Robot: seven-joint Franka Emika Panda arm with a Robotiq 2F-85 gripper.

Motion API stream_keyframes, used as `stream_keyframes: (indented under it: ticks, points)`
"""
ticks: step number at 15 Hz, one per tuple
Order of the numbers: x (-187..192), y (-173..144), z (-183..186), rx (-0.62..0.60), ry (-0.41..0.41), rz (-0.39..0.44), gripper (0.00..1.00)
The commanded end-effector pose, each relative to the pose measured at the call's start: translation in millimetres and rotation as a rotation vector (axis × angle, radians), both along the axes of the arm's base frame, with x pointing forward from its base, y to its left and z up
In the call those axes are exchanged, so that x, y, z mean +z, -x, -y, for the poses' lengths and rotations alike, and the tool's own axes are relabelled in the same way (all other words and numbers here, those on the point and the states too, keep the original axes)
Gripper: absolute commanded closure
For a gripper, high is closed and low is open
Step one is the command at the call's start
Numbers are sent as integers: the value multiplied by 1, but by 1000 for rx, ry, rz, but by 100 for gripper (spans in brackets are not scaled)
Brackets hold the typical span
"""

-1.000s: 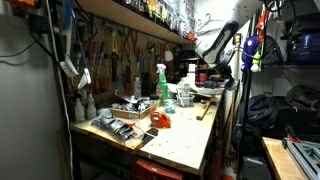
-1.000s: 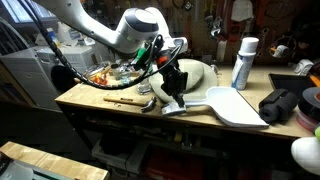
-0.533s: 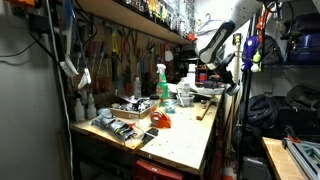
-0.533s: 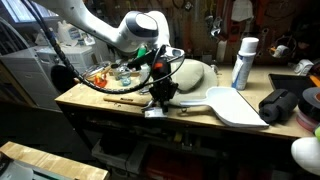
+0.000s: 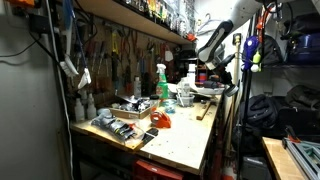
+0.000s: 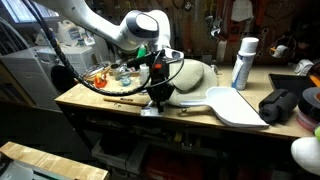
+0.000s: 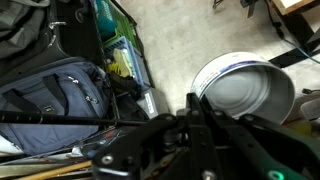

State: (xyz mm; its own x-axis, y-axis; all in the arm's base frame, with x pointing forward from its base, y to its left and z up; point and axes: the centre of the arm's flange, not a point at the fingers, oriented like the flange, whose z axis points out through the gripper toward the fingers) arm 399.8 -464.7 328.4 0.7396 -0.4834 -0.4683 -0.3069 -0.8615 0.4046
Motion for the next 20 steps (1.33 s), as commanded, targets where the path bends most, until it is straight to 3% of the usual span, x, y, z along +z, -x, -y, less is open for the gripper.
stream_keyframes:
  ticks: [1, 9, 15, 20]
  points:
    - [-14, -5, -6, -42, -92, 65, 99]
    - [-13, -31, 7, -164, -101, 340, 99]
    - [-28, -35, 18, -162, 10, 314, 99]
    - [-42, -38, 16, -254, -94, 419, 99]
